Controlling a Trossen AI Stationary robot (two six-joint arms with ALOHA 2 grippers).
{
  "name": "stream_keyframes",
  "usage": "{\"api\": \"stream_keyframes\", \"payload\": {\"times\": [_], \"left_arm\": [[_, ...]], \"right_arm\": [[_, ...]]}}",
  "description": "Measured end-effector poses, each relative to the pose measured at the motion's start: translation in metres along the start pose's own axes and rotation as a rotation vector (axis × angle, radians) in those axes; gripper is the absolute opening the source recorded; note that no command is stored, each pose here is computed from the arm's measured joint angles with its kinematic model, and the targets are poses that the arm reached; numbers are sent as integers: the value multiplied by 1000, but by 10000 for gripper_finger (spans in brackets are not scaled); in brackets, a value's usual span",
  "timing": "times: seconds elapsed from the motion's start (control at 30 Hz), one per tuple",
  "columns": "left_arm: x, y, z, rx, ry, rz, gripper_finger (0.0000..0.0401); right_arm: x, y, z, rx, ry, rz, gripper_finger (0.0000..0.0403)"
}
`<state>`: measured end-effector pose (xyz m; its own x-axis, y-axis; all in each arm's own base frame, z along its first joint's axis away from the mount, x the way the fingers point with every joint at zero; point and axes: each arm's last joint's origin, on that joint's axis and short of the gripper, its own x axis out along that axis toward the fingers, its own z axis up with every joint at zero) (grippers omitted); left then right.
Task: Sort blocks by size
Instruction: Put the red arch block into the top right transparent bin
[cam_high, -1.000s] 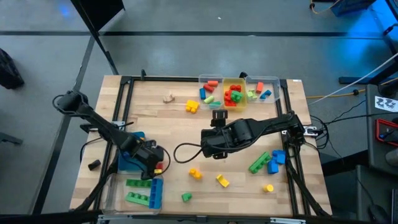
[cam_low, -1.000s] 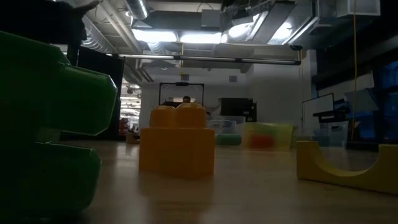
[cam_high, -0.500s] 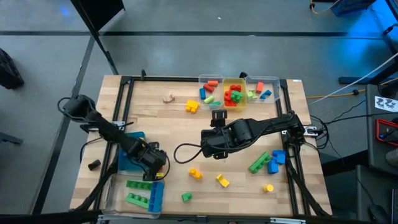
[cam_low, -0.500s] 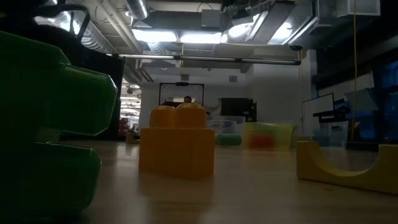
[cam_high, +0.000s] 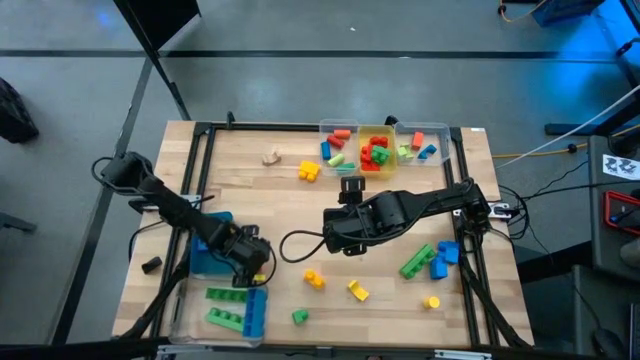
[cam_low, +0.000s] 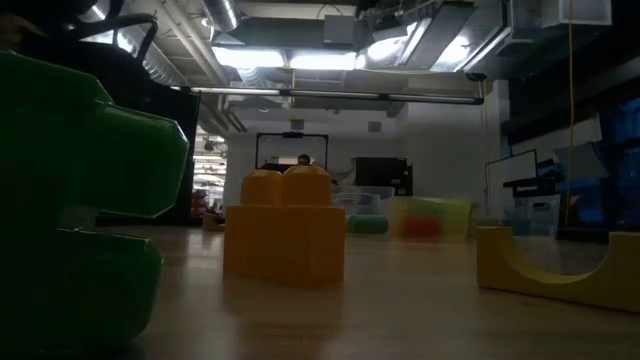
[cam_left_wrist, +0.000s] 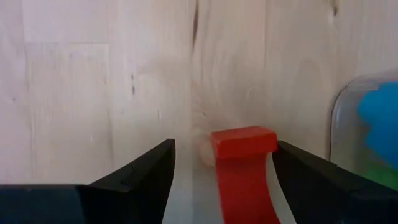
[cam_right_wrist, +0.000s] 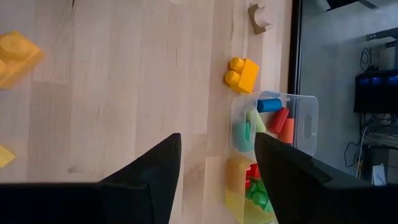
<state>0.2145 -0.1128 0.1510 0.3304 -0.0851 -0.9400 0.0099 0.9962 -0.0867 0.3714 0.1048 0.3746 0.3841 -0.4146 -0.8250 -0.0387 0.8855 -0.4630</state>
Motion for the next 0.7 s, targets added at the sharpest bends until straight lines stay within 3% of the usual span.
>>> {"api": "stream_keyframes", "payload": {"times": [0.23,0.7], "left_arm": [[0,0,0,101,2,-8,235],[0,0,0,201,7,-25,84]], "right_arm": [[0,0,0,0,0,0,207],[0,0,0,1,0,1,207]]}}
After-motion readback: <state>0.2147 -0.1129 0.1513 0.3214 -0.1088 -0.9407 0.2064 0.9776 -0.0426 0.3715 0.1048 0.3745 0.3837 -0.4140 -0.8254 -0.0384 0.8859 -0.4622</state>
